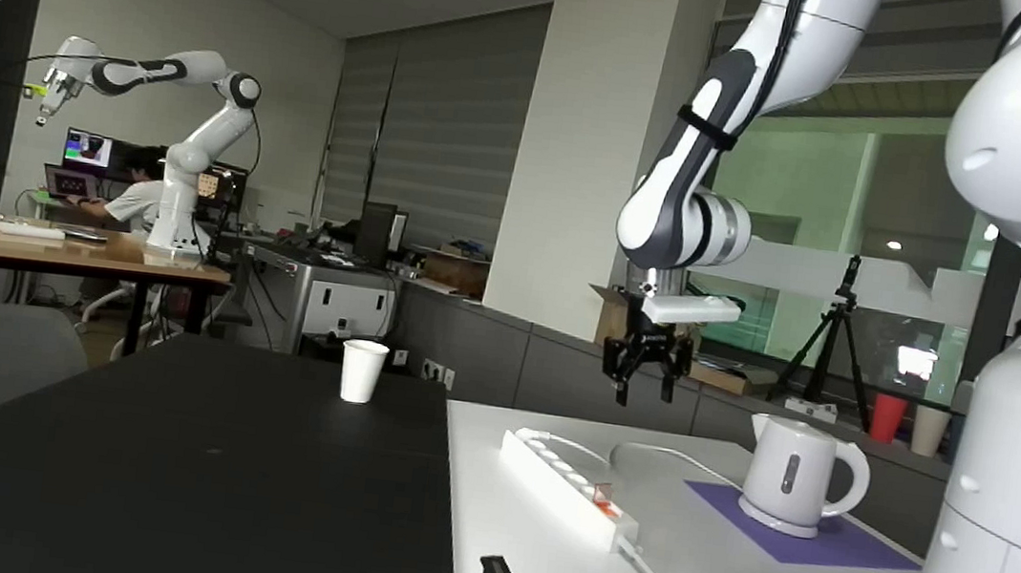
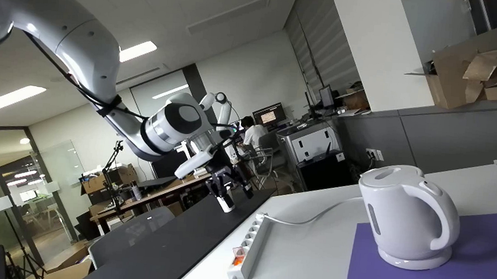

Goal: Turn on the extension cord switch

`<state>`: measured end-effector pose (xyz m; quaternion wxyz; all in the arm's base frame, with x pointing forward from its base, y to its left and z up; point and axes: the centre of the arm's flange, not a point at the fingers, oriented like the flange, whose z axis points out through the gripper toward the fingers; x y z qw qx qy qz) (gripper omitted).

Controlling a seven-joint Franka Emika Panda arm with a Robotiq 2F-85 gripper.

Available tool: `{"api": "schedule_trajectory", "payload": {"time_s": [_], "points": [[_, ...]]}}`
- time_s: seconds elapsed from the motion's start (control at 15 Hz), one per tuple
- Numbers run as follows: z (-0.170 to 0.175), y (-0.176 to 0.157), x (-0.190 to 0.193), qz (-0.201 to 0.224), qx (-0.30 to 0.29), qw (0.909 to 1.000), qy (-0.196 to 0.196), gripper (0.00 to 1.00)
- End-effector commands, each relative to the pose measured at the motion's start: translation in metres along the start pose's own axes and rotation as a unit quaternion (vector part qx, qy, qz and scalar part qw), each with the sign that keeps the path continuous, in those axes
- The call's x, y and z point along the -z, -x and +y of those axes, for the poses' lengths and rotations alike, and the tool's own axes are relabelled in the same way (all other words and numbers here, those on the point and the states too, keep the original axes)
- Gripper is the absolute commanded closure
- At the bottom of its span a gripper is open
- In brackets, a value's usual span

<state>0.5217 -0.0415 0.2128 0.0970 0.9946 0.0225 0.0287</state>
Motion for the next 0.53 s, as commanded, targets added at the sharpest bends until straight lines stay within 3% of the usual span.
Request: {"api": "schedule_trajectory", "payload": {"time_s": [0.0,0.47], "points": [[-0.003,0.008,0.011,-0.001,-0.015,0.9998,0.014,0.0],[-0.001,0.001,0.0,-0.005,-0.004,0.9999,0.009,0.0]]}}
